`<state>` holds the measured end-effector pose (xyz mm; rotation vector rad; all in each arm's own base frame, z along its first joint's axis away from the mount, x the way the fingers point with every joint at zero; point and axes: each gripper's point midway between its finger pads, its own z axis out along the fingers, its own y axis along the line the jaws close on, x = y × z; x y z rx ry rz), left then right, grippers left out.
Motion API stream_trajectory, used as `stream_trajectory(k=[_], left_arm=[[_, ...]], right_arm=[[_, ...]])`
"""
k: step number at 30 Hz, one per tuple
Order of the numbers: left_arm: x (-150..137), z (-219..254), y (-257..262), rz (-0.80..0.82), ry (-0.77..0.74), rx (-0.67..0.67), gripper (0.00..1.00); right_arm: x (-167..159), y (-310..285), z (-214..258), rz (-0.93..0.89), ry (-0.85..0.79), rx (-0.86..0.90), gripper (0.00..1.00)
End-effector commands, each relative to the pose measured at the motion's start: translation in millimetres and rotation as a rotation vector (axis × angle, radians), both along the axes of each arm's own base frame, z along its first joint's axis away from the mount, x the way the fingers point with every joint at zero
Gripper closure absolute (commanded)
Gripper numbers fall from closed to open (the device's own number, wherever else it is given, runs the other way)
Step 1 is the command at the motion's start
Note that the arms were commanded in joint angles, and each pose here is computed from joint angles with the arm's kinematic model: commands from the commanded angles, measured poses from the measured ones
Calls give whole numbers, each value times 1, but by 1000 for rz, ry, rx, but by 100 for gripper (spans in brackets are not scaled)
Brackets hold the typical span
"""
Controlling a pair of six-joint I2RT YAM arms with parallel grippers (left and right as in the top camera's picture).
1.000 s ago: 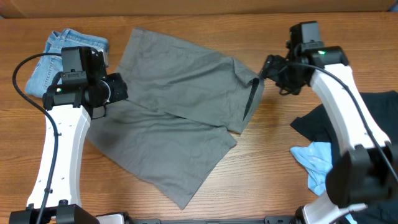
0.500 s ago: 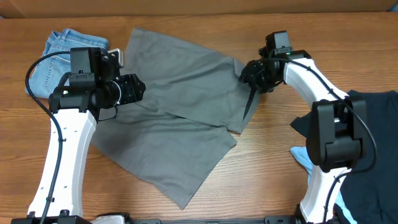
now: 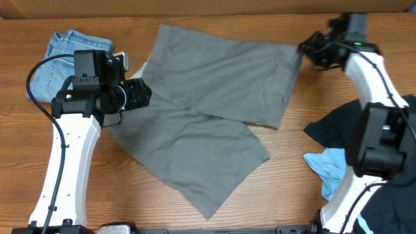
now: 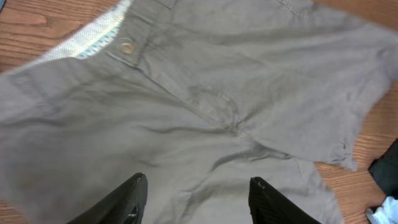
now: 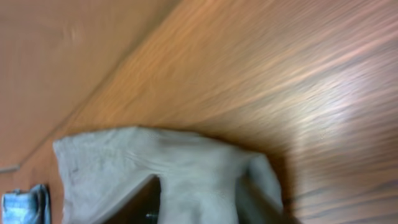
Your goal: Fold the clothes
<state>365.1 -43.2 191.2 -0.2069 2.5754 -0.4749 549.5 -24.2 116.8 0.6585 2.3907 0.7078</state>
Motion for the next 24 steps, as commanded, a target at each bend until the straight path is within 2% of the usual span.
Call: stream_trajectory(k=[1, 2, 5, 9, 13, 15, 19, 24], left_arm=[[1, 9, -1, -27, -44, 23, 41], [2, 10, -1, -27, -45, 23, 40], [2, 9, 0, -36, -49, 36, 38], [2, 9, 3, -44, -55, 66, 37], [3, 6, 12, -18, -50, 111, 34], [3, 5, 16, -5, -48, 131, 34], [3, 4, 20, 7, -42, 152, 33], [2, 3, 20, 7, -37, 152, 32]], right_arm=[[1, -24, 39, -6, -83, 60, 48], [-2, -30, 44, 2, -92, 96, 44], [-19, -34, 49, 21, -57, 184, 41], [-55, -18, 24, 59, 121, 200, 41], [-115, 6, -19, 101, 443, 30, 40], [-136, 19, -34, 127, 546, -25, 41], [-171, 59, -66, 222, 663, -50, 40], [-198, 71, -99, 233, 742, -85, 39]])
